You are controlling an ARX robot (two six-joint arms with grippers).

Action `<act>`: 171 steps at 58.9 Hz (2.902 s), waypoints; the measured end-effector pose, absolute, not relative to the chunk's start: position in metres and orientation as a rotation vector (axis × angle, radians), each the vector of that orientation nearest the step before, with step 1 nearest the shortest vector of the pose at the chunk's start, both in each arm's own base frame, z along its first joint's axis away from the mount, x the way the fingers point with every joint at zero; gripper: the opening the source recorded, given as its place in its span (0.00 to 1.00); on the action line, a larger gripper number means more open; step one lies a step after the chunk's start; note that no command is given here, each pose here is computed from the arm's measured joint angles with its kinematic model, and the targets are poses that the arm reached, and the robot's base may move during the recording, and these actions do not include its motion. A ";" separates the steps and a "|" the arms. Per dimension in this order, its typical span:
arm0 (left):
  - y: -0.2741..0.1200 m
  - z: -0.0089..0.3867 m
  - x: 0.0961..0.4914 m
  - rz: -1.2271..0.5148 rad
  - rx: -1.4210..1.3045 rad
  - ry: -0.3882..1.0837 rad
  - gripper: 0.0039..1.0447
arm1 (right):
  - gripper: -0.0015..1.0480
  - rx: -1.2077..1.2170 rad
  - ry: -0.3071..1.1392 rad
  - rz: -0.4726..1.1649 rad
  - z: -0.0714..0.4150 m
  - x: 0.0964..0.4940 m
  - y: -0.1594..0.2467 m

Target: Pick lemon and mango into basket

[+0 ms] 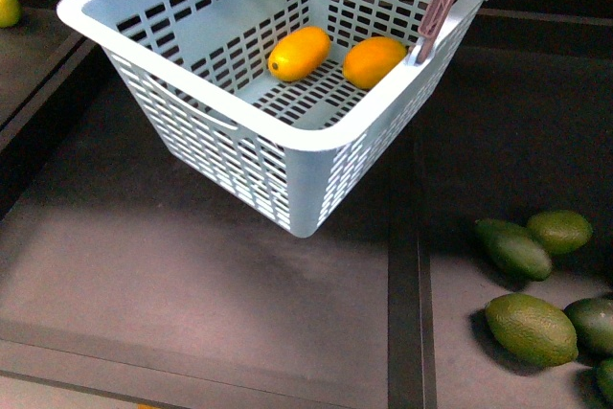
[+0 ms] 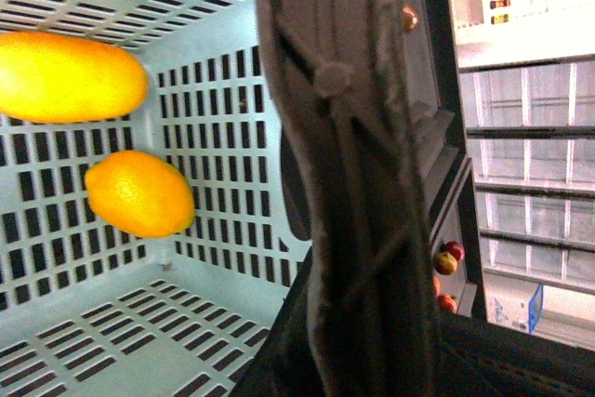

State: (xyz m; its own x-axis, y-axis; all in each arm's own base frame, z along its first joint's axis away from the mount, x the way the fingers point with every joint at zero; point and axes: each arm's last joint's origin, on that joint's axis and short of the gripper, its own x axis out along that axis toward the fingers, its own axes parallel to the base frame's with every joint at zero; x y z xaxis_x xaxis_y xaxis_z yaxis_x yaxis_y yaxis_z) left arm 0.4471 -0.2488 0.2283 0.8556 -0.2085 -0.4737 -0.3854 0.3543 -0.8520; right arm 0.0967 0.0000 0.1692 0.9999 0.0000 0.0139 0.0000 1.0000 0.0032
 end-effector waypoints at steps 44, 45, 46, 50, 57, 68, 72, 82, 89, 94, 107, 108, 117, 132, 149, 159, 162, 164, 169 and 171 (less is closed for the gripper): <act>-0.201 0.160 0.459 0.475 -1.230 0.655 0.23 | 0.92 0.003 -0.014 0.000 0.169 0.097 0.000; -0.200 0.160 0.458 0.484 -1.237 0.656 0.26 | 0.92 0.003 -0.014 0.000 0.169 0.097 0.000; -0.200 0.161 0.457 0.491 -1.241 0.654 0.29 | 0.92 0.003 -0.014 0.000 0.169 0.097 0.000; -0.198 0.164 0.455 0.515 -1.258 0.646 0.39 | 0.92 0.003 -0.014 0.000 0.169 0.097 0.000; -0.194 0.176 0.450 0.555 -1.259 0.633 0.60 | 0.92 0.003 -0.014 0.000 0.169 0.097 0.000; -0.178 0.216 0.422 0.694 -1.149 0.603 0.95 | 0.92 0.003 -0.014 0.000 0.169 0.097 0.000; -0.170 0.228 0.407 0.732 -1.115 0.625 0.93 | 0.92 0.003 -0.014 0.000 0.169 0.097 0.000; -0.150 0.234 0.374 0.420 -0.971 0.575 0.80 | 0.92 0.003 -0.014 0.000 0.169 0.097 0.000; -0.117 0.210 0.339 0.088 -0.517 0.349 0.59 | 0.92 0.003 -0.014 -0.001 0.169 0.097 0.000; -0.091 0.209 0.315 0.001 -0.283 0.084 0.44 | 0.92 0.003 -0.014 0.000 0.169 0.097 0.000; -0.049 0.196 0.253 -0.013 -0.043 0.006 0.02 | 0.92 0.003 -0.014 0.000 0.169 0.097 0.000; -0.047 0.194 0.249 -0.012 -0.036 0.012 0.03 | 0.92 0.003 -0.014 0.000 0.169 0.097 0.000; -0.031 0.186 0.221 -0.005 -0.018 0.010 0.03 | 0.92 0.003 -0.014 0.000 0.169 0.097 0.000; -0.016 0.177 0.186 -0.004 -0.014 0.007 0.03 | 0.92 0.003 -0.014 0.000 0.169 0.097 0.000; -0.001 0.162 0.159 -0.003 -0.012 0.018 0.03 | 0.92 0.003 -0.014 0.000 0.169 0.097 0.000; 0.000 0.165 0.147 -0.003 -0.011 0.007 0.03 | 0.92 0.003 -0.014 0.000 0.169 0.097 0.000; 0.000 0.164 0.143 -0.004 -0.011 0.009 0.03 | 0.92 0.003 -0.014 0.000 0.169 0.097 0.000; 0.000 0.165 0.141 -0.003 -0.011 0.008 0.03 | 0.92 0.003 -0.014 0.000 0.169 0.097 0.000; 0.000 0.168 0.136 -0.003 -0.011 -0.002 0.03 | 0.92 0.003 -0.014 0.000 0.169 0.097 0.000; 0.000 0.168 0.134 -0.003 -0.011 -0.003 0.03 | 0.92 0.003 -0.014 0.000 0.169 0.097 0.000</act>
State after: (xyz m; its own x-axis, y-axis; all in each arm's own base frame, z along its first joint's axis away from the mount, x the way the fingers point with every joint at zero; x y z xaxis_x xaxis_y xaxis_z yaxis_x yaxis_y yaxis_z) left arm 0.1340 -0.0004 0.1684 1.0000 -0.0031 0.0032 0.0031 0.9999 -0.0113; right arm 0.0967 0.0000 0.1692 0.9999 -0.0004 0.0139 0.0003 1.0000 0.0032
